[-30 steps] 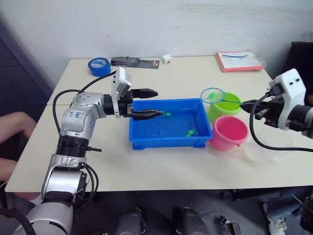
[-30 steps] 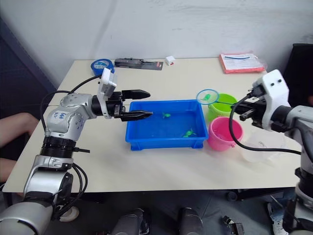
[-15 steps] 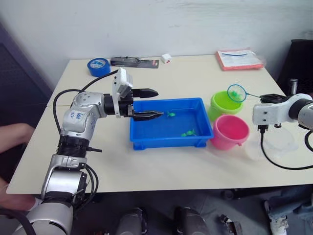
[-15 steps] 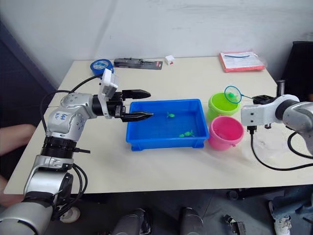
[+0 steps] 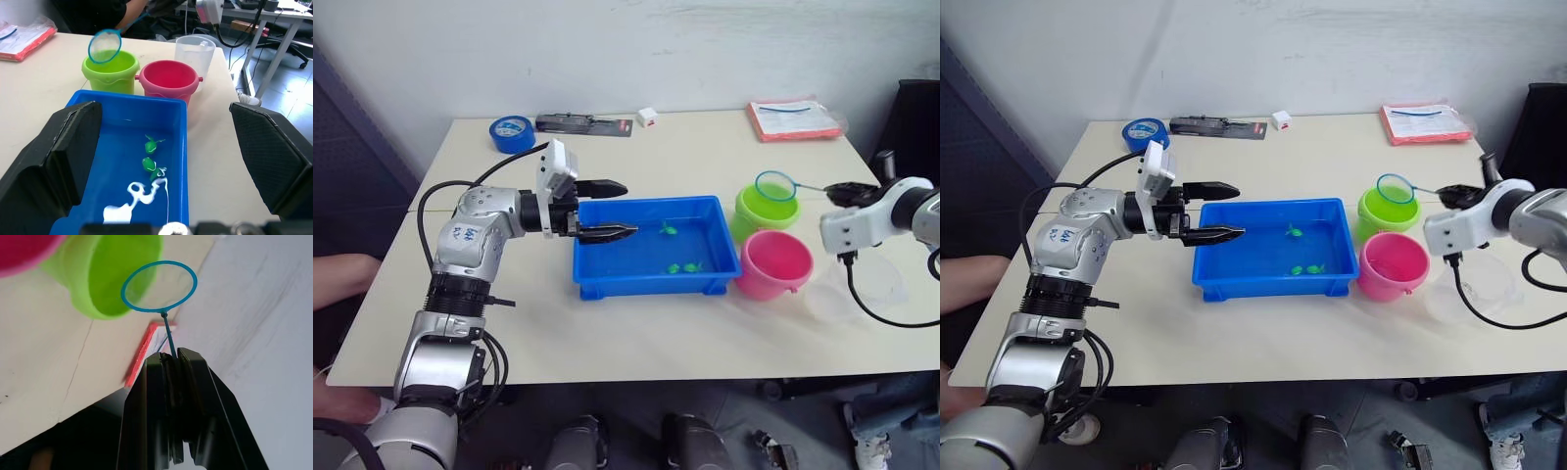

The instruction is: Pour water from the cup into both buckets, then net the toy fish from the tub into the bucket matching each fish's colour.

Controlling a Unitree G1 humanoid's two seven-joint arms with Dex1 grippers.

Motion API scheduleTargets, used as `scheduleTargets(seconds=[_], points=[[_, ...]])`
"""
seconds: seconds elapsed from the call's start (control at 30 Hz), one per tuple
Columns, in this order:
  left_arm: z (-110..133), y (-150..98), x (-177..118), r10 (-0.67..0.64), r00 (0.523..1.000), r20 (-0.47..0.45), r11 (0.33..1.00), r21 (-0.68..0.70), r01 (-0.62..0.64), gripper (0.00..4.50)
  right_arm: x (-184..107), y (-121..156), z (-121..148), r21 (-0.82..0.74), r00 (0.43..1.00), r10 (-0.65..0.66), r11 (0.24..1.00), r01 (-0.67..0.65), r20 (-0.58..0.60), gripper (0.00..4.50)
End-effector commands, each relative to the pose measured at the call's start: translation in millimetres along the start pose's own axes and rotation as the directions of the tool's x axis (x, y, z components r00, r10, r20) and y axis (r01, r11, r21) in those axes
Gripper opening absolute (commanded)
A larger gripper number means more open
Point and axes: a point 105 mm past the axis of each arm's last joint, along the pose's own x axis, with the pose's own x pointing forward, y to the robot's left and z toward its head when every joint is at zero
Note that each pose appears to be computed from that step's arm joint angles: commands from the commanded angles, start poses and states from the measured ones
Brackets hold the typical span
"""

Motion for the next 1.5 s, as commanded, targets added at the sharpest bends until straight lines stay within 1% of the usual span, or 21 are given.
scheduleTargets(seconds=[0.03, 0.07, 0.1, 0.13, 0.2, 0.27, 0.33, 0.4, 0.53, 0.63, 0.77, 0.9, 1.0, 1.1, 1.2, 1.3, 1.37, 1.4, 1.43, 1.47, 1.5], points=[[-2.2, -1.3, -7.0, -0.007, 0.999, -0.044, 0.999, 0.047, 0.009, 4.50, -10.9, -27.1, 6.8, 0.432, 0.992, -0.114, 0.898, 0.080, 0.054, 0.80], [-6.4, -0.6, -9.7, -0.005, 0.998, -0.066, 0.998, 0.054, 0.009, 4.50, -13.3, -32.9, 13.8, 0.530, 0.987, -0.137, 0.845, 0.073, 0.082, 0.80], [-9.2, -0.3, -11.6, -0.004, 0.997, -0.080, 0.998, 0.060, 0.009, 4.50, -15.8, -36.2, 19.3, 0.588, 0.984, -0.148, 0.807, 0.060, 0.103, 0.80], [-16.5, 0.0, -15.5, -0.003, 0.993, -0.116, 0.998, 0.068, 0.011, 4.50, -19.3, -40.9, 30.1, 0.604, 0.977, -0.157, 0.796, 0.039, 0.143, 0.80], [-28.7, -0.8, -21.6, -0.008, 0.985, -0.173, 0.997, 0.080, 0.022, 4.50, -23.0, -41.9, 52.4, 0.599, 0.964, -0.148, 0.801, -0.015, 0.223, 0.80], [-33.4, -3.2, -23.5, -0.022, 0.980, -0.196, 0.996, 0.083, 0.039, 4.50, -23.6, -36.1, 69.0, 0.588, 0.952, -0.123, 0.806, -0.068, 0.279, 0.80], [-36.0, -6.1, -23.9, -0.034, 0.977, -0.208, 0.995, 0.087, 0.053, 4.50, -21.0, -24.0, 85.7, 0.516, 0.940, -0.069, 0.848, -0.122, 0.335, 0.80], [-38.6, -8.0, -23.9, -0.037, 0.976, -0.215, 0.994, 0.090, 0.057, 4.50, -16.0, -9.6, 97.1, 0.431, 0.929, -0.012, 0.888, -0.160, 0.371, 0.80], [-41.0, -11.7, -25.3, -0.041, 0.974, -0.221, 0.994, 0.085, 0.061, 4.50, -3.1, 12.6, 107.0, 0.302, 0.915, 0.061, 0.934, -0.193, 0.398, 0.80], [-41.0, -14.9, -27.6, -0.041, 0.973, -0.225, 0.995, 0.080, 0.061, 4.50, 8.6, 26.2, 108.1, 0.210, 0.914, 0.100, 0.958, -0.196, 0.394, 0.80], [-39.9, -17.2, -31.8, -0.027, 0.973, -0.228, 0.996, 0.077, 0.046, 4.50, 15.4, 37.4, 110.3, 0.138, 0.901, 0.135, 0.968, -0.208, 0.412, 0.80], [-38.6, -18.1, -35.8, -0.011, 0.973, -0.231, 0.997, 0.074, 0.029, 4.50, 19.3, 48.8, 115.2, 0.109, 0.876, 0.170, 0.964, -0.243, 0.451, 0.80], [-37.8, -18.8, -36.9, -0.004, 0.973, -0.229, 0.997, 0.074, 0.021, 4.50, 18.5, 50.8, 122.6, 0.202, 0.842, 0.160, 0.932, -0.301, 0.515, 0.80], [-36.3, -19.0, -36.9, 0.001, 0.974, -0.225, 0.997, 0.076, 0.016, 4.50, 17.3, 51.5, 126.7, 0.244, 0.818, 0.162, 0.907, -0.344, 0.553, 0.80], [-34.5, -19.0, -36.5, 0.005, 0.975, -0.220, 0.997, 0.078, 0.013, 4.50, 16.9, 50.3, 131.3, 0.312, 0.796, 0.149, 0.865, -0.393, 0.587, 0.80], [-33.3, -19.1, -36.1, 0.006, 0.976, -0.216, 0.997, 0.080, 0.011, 4.50, 15.7, 48.3, 138.0, 0.447, 0.765, 0.109, 0.755, -0.479, 0.634, 0.80], [-33.1, -19.4, -35.9, 0.007, 0.977, -0.215, 0.997, 0.080, 0.011, 4.50, 14.6, 46.5, 138.0, 0.508, 0.759, 0.089, 0.692, -0.513, 0.645, 0.80], [-32.9, -19.4, -35.8, 0.007, 0.977, -0.214, 0.997, 0.080, 0.010, 4.50, 14.0, 45.7, 137.1, 0.562, 0.757, 0.068, 0.627, -0.539, 0.650, 0.80], [-32.8, -19.4, -35.6, 0.007, 0.977, -0.214, 0.997, 0.081, 0.010, 4.50, 13.4, 45.4, 136.8, 0.595, 0.754, 0.055, 0.578, -0.558, 0.654, 0.80], [-32.6, -19.4, -35.5, 0.008, 0.977, -0.213, 0.997, 0.081, 0.010, 4.50, 13.0, 44.5, 135.5, 0.641, 0.755, 0.029, 0.508, -0.576, 0.656, 0.80], [-32.4, -19.4, -35.4, 0.008, 0.977, -0.213, 0.997, 0.081, 0.010, 4.50, 12.6, 43.8, 134.9, 0.667, 0.755, 0.013, 0.460, -0.586, 0.655, 0.80]])
